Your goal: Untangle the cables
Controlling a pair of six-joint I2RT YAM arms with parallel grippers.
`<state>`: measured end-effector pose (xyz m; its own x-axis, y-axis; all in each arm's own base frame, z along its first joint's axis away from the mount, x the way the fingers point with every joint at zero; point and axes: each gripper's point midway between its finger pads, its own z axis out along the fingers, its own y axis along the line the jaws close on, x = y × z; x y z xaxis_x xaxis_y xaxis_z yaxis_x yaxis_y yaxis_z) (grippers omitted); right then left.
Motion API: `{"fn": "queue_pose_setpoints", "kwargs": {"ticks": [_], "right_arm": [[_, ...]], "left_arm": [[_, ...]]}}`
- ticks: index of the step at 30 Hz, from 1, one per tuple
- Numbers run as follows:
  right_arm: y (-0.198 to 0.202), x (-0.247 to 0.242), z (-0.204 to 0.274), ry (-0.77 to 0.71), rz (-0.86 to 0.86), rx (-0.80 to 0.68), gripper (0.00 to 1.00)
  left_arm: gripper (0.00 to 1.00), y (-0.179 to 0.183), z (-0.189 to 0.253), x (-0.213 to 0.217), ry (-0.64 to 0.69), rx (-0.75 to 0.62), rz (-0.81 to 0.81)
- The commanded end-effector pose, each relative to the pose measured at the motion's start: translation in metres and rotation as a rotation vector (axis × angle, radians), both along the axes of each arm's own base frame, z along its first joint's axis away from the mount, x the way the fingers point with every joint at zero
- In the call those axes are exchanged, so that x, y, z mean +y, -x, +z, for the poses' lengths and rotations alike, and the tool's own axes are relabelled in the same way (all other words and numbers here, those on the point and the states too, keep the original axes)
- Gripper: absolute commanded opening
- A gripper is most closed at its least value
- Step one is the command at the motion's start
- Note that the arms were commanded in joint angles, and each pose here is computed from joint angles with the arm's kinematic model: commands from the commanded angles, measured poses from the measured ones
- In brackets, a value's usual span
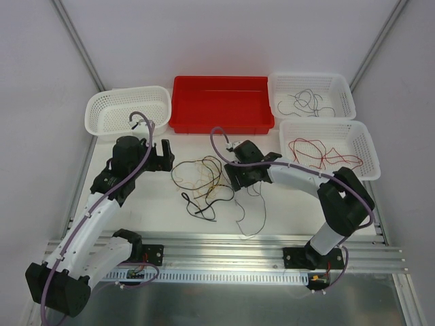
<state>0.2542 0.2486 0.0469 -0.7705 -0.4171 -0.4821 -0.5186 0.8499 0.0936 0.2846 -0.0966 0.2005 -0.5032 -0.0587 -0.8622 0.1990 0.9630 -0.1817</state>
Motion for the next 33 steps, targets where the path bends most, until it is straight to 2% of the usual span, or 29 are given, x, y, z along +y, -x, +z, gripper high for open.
{"fn": "queue_pose_setpoints", "kwargs": {"ticks": [1, 4, 7, 8, 11, 15, 19, 25, 30, 33], "right_arm": [[-0.019, 0.018, 0.010, -0.044, 0.005, -0.042, 0.67], [-0.027, 0.016, 0.003, -0.015, -0.016, -0.052, 0.61], [-0.032, 0.016, 0.001, 0.005, -0.027, -0.060, 0.49], [-0.035, 0.014, 0.000, 0.019, -0.035, -0.067, 0.37], [-0.041, 0.010, 0.004, 0.047, -0.037, -0.091, 0.16], [-0.050, 0.000, 0.021, 0.090, -0.035, -0.146, 0.01], [-0.064, -0.014, 0.055, 0.143, -0.019, -0.232, 0.01], [-0.094, -0.028, 0.149, 0.169, -0.046, -0.433, 0.01], [-0.095, -0.022, 0.234, 0.039, -0.018, -0.583, 0.01], [-0.089, -0.018, 0.265, -0.038, -0.002, -0.637, 0.01]], "left_arm": [[0.95, -0.002, 0.013, 0.014, -0.116, -0.064, -0.005], [0.96, -0.004, 0.007, 0.023, -0.152, -0.065, 0.027], [0.95, -0.003, 0.000, 0.026, -0.176, -0.057, 0.032], [0.95, -0.003, 0.000, 0.029, -0.183, -0.060, 0.038], [0.95, -0.001, 0.000, 0.032, -0.191, -0.066, 0.055], [0.95, 0.000, -0.001, 0.036, -0.203, -0.072, 0.069], [0.95, 0.001, 0.000, 0.038, -0.208, -0.076, 0.078], [0.95, 0.002, -0.002, 0.039, -0.211, -0.075, 0.080], [0.95, 0.003, -0.002, 0.038, -0.202, -0.078, 0.078], [0.95, 0.003, -0.002, 0.038, -0.202, -0.077, 0.076]]}}
